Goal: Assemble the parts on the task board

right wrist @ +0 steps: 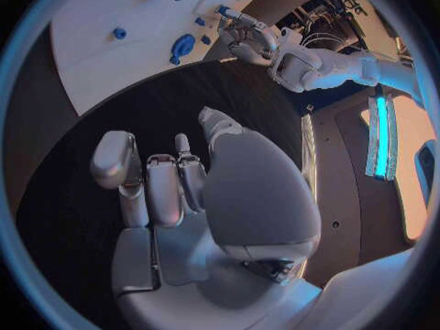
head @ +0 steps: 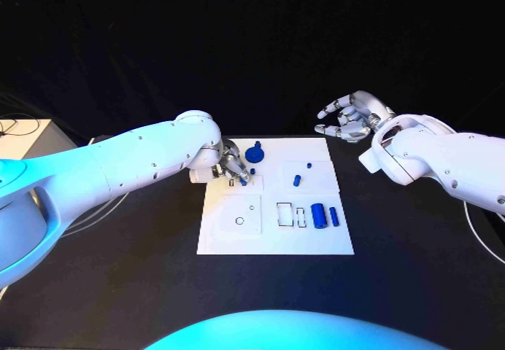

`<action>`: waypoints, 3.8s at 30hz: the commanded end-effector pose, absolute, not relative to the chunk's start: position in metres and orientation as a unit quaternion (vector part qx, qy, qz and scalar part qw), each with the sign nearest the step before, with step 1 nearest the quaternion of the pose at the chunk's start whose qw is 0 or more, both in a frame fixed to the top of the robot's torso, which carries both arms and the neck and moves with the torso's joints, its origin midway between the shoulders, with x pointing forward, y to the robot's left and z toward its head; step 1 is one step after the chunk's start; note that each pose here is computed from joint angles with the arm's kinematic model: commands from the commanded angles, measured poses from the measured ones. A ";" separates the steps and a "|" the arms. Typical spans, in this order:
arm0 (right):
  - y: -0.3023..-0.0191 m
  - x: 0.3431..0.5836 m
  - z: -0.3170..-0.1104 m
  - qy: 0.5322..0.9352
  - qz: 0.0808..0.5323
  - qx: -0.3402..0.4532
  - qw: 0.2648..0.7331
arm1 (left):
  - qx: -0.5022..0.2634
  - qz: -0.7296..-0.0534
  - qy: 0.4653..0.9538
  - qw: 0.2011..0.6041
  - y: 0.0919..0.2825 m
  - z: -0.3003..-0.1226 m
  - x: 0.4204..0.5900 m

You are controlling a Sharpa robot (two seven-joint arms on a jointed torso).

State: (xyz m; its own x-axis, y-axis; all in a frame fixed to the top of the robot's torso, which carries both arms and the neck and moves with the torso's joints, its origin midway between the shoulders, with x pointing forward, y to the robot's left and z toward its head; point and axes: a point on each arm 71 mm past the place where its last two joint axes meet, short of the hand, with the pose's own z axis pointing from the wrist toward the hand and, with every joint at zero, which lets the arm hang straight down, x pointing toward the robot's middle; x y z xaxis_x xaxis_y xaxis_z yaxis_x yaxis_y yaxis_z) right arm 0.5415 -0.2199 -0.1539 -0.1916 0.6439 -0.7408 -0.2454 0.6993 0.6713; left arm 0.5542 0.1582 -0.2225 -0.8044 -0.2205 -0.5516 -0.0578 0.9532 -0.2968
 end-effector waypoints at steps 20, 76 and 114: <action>-0.219 0.541 -0.155 0.686 0.361 0.139 0.616 | -0.063 -0.134 0.943 0.297 0.155 -0.223 0.555; -0.217 0.539 -0.158 0.687 0.363 0.139 0.614 | -0.057 -0.120 0.948 0.289 0.153 -0.229 0.558; -0.218 0.538 -0.158 0.688 0.363 0.139 0.612 | -0.072 -0.118 0.939 0.314 0.152 -0.231 0.561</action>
